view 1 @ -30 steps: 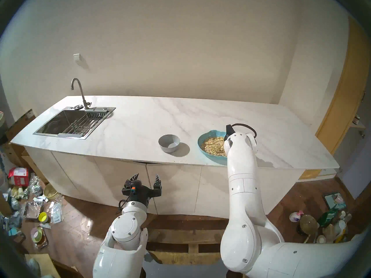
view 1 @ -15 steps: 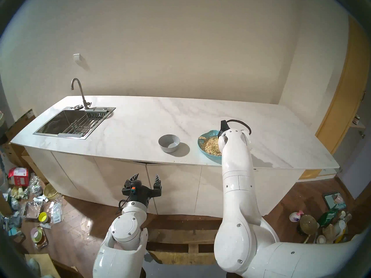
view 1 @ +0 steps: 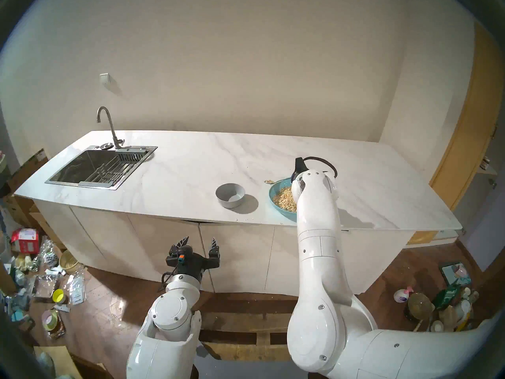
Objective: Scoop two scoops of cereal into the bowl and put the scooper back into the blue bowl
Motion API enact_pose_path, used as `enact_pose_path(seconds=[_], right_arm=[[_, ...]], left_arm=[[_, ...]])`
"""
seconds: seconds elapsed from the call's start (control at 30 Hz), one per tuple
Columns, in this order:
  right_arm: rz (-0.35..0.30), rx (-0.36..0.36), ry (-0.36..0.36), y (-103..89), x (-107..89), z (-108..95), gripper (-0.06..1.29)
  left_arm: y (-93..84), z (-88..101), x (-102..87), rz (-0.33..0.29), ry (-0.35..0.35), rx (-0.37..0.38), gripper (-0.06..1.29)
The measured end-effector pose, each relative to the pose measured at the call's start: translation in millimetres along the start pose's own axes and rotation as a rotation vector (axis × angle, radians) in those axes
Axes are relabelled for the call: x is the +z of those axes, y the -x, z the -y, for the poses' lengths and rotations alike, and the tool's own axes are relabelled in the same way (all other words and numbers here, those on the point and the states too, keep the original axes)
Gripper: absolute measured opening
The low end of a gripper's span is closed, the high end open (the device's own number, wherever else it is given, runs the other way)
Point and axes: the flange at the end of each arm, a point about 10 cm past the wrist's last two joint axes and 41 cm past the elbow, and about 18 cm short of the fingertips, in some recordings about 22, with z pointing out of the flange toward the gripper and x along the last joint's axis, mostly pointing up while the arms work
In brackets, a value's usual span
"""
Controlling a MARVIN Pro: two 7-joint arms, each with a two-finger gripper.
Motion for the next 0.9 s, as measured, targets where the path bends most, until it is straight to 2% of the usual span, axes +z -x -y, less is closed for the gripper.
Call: enact_pose_path(seconds=[0.43,0.73,0.9], right_arm=[[0.092,-0.081,-0.084,56.8,-15.3,33,-0.02],[0.103,-0.066,-0.066,69.9,-11.1,30,-0.02],[0.124,-0.079,-0.04,83.4,-2.8,24,-0.02]], left_arm=[[0.0,0.0,0.0,0.0,0.0,0.0,1.24],[-0.1,0.0,0.0,0.0,0.0,0.0,1.24],[-0.1,0.0,0.0,0.0,0.0,0.0,1.24]])
